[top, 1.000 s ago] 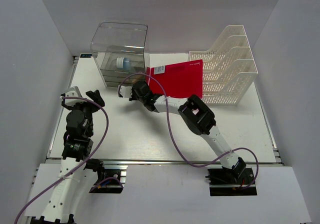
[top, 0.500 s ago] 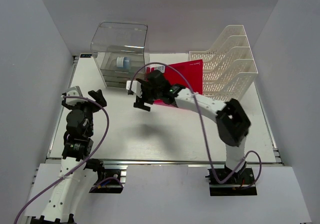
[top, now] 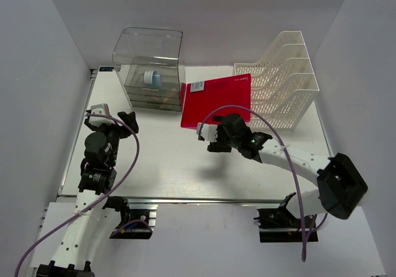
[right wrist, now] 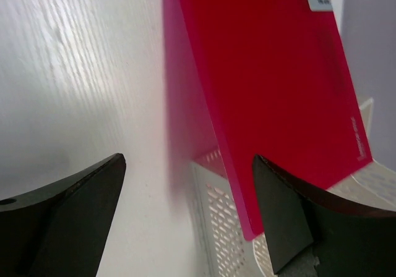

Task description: Organize the desk

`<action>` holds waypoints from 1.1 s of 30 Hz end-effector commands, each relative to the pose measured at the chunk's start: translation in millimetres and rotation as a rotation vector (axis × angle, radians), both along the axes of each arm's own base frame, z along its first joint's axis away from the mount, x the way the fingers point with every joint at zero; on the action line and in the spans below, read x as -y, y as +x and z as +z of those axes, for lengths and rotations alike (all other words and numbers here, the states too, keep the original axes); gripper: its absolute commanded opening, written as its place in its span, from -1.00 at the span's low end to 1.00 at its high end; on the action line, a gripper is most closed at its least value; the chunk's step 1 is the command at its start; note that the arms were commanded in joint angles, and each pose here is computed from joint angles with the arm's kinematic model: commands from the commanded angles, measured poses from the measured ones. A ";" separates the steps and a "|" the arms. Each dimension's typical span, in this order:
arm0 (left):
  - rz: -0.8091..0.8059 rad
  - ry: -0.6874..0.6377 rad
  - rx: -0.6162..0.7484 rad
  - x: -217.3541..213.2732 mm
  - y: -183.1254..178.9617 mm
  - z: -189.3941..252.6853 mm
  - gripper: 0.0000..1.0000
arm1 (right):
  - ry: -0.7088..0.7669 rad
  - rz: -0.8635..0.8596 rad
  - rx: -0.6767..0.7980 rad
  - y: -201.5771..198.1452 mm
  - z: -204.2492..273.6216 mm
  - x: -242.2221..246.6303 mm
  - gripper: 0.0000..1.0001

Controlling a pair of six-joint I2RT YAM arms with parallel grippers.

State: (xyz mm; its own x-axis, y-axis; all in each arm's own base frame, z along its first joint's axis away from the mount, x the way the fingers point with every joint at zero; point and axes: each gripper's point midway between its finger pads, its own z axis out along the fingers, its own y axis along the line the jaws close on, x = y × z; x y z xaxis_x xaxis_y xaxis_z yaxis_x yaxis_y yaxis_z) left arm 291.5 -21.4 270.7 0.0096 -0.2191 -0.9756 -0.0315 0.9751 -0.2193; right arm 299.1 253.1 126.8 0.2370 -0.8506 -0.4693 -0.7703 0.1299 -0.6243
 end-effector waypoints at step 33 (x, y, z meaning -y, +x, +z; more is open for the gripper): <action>-0.001 0.014 -0.013 0.4 1.0 -2.5 0.96 | -0.310 -0.122 0.809 112.4 -13.8 6.2 -0.08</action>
